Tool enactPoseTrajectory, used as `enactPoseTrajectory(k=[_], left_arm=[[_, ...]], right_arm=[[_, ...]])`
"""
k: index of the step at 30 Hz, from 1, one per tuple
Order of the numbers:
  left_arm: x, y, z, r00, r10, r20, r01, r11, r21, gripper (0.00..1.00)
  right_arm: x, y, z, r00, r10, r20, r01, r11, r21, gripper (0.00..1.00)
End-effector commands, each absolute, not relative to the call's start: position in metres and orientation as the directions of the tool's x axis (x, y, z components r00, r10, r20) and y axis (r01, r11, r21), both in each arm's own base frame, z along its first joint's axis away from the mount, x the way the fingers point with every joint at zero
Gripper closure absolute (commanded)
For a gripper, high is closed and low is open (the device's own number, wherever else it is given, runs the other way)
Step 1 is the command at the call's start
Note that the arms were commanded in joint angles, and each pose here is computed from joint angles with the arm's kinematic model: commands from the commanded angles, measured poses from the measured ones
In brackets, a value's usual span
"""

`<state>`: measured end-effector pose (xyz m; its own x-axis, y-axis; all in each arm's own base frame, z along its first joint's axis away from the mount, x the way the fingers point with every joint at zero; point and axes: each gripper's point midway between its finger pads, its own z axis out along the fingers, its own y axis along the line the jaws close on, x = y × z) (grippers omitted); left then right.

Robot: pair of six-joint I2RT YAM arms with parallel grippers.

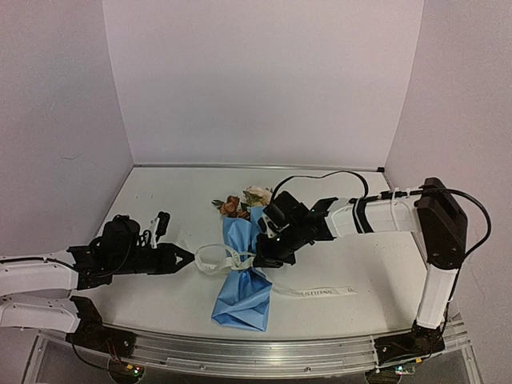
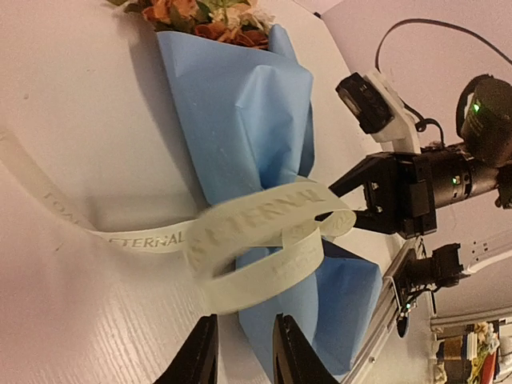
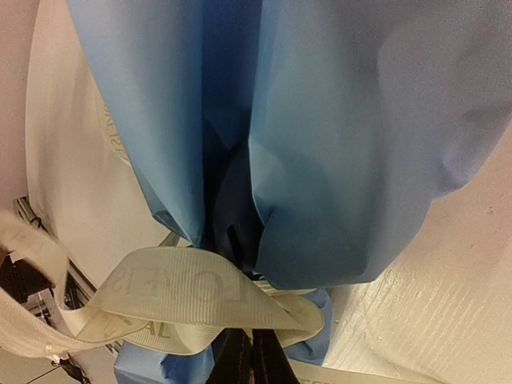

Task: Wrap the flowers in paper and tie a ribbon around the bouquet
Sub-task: Cross the half-tied ribbon over the folded bouquet.

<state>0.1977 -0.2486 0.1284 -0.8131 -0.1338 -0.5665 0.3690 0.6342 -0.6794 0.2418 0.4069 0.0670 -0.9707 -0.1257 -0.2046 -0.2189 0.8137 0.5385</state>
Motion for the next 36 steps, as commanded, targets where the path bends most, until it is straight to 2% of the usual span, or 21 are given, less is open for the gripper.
enactPoseTrajectory(k=[1, 4, 9, 11, 16, 20, 28, 36], left_arm=[[0.209, -0.223, 0.123, -0.793, -0.291, -0.535, 0.213, 0.691, -0.691, 0.72], [0.210, -0.210, 0.120, -0.782, -0.331, -0.528, 0.152, 0.720, -0.677, 0.61], [0.217, -0.216, 0.177, -0.686, -0.286, -0.669, 0.327, 0.700, -0.635, 0.51], [0.223, -0.228, 0.201, -0.637, -0.211, -0.741, 0.430, 0.701, -0.569, 0.53], [0.238, -0.284, 0.232, -0.551, 0.063, -0.832, 0.670, 0.627, -0.396, 0.69], [0.247, -0.322, 0.221, -0.508, 0.237, -0.828, 0.781, 0.533, -0.326, 0.71], [0.238, -0.368, 0.173, -0.498, 0.469, -0.730, 0.860, 0.373, -0.347, 0.63], [0.242, -0.383, 0.129, -0.476, 0.574, -0.666, 0.873, 0.400, -0.280, 0.57]], right_arm=[[0.247, 0.415, 0.073, -0.966, -0.116, -0.232, -0.227, 0.813, 0.537, 1.00], [0.246, 0.416, 0.074, -0.964, -0.125, -0.235, -0.236, 0.810, 0.537, 1.00], [0.244, 0.415, 0.075, -0.959, -0.135, -0.251, -0.252, 0.810, 0.529, 1.00], [0.244, 0.414, 0.076, -0.957, -0.137, -0.257, -0.257, 0.811, 0.526, 1.00], [0.247, 0.414, 0.077, -0.952, -0.122, -0.282, -0.261, 0.806, 0.532, 1.00], [0.251, 0.415, 0.077, -0.949, -0.086, -0.303, -0.247, 0.800, 0.547, 1.00], [0.254, 0.411, 0.076, -0.944, -0.028, -0.330, -0.220, 0.798, 0.562, 1.00], [0.256, 0.413, 0.080, -0.938, -0.003, -0.348, -0.218, 0.786, 0.579, 1.00]])
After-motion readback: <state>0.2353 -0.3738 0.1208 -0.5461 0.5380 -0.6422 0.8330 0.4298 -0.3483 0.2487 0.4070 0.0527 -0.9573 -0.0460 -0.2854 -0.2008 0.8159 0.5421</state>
